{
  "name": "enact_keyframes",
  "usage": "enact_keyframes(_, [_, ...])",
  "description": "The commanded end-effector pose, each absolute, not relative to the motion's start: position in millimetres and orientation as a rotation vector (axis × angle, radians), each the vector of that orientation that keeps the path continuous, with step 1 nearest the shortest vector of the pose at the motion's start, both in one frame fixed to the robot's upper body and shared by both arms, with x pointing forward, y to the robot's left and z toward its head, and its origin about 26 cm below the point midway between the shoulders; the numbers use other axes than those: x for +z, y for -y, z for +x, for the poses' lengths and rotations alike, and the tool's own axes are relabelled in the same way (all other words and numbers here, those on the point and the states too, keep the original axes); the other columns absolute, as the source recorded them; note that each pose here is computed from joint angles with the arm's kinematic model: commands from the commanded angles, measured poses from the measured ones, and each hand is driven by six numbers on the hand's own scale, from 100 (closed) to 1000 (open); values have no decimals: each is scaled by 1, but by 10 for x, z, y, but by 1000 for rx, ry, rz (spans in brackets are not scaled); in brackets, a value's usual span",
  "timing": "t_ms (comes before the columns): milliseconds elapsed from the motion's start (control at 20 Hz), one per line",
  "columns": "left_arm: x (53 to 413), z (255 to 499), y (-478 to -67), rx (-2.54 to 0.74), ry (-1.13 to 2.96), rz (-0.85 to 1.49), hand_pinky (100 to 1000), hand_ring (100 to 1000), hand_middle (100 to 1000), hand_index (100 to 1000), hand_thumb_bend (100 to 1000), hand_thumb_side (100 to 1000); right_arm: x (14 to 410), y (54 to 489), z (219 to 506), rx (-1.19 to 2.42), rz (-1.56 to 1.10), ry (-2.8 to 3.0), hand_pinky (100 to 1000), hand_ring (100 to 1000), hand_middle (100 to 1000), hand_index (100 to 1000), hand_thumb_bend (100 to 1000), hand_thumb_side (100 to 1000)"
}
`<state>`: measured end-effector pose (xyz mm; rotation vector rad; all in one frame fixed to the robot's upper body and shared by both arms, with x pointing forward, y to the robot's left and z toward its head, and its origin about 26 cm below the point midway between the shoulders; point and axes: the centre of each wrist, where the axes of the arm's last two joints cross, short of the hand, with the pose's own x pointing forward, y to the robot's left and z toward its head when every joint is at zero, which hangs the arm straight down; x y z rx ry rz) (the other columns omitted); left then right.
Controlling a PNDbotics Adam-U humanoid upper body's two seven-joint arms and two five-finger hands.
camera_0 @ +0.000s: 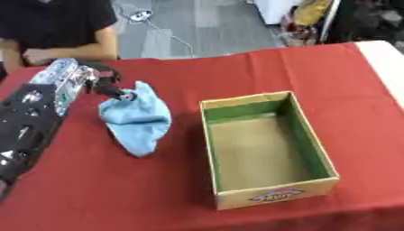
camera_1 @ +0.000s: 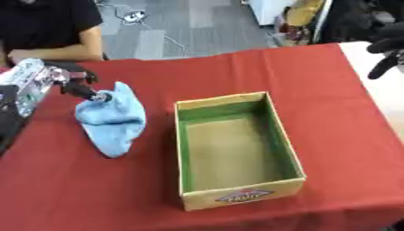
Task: Pick up objects on the table and place them in the box.
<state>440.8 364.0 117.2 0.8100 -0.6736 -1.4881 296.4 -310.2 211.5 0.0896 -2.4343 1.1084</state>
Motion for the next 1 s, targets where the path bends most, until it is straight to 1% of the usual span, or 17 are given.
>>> enact_keyframes(50, [1260,4446,-3628,-1487,711,838,511,558,878,995,970,838,2218,3085,2954,1140,85,2462,534,757,803,964,100,678])
enact_keyframes(100, [1243,4445,-3613,-1487,719,835,515,564,880,983,978,842,2219,3084,2954,1140,85,2463,534,757,803,963,100,678])
enact_keyframes(150, [1233,4445,-3599,-1485,729,835,500,547,874,998,953,830,2220,3083,2955,1140,86,2463,534,757,803,963,100,678])
enact_keyframes(250, [1225,4444,-3557,-1475,763,842,488,539,873,1000,930,823,2221,3081,2956,1139,87,2465,534,756,803,963,100,678])
enact_keyframes(300, [1228,4441,-3531,-1469,784,851,489,539,873,1000,933,824,2222,3080,2956,1139,87,2465,534,757,803,963,100,678])
enact_keyframes(350, [1233,4437,-3504,-1464,806,859,474,534,872,1000,899,817,2223,3079,2957,1139,88,2466,534,756,803,963,100,678])
enact_keyframes(400, [1243,4430,-3471,-1458,836,869,473,533,872,1000,896,816,2224,3079,2957,1138,88,2466,534,757,803,963,100,678])
enact_keyframes(450, [1255,4422,-3438,-1454,867,881,467,539,868,999,878,804,2224,3078,2957,1138,88,2467,534,756,803,963,100,678])
enact_keyframes(500, [1266,4411,-3401,-1451,902,892,467,536,869,1000,881,806,2225,3078,2957,1138,88,2467,534,756,803,963,100,678])
enact_keyframes(550, [1266,4402,-3368,-1451,928,896,464,551,864,995,856,799,2226,3077,2958,1138,89,2467,534,756,803,963,100,678])
enact_keyframes(800, [1203,4363,-3214,-1484,1007,849,473,568,865,991,852,805,2231,3072,2960,1140,92,2471,534,756,803,963,100,677])
enact_keyframes(850, [1182,4357,-3191,-1501,1001,832,503,587,865,984,877,824,2233,3071,2961,1141,93,2472,535,756,802,963,100,678])
enact_keyframes(900, [1151,4353,-3169,-1525,981,808,500,586,865,985,874,822,2234,3069,2961,1142,94,2473,535,756,802,963,100,678])
enact_keyframes(950, [1115,4350,-3156,-1547,952,784,526,604,869,981,905,832,2235,3068,2962,1142,95,2473,535,756,802,963,100,678])
enact_keyframes(1000, [1065,4348,-3146,-1574,908,759,537,609,869,982,917,825,2237,3066,2963,1143,96,2474,535,756,802,963,100,678])
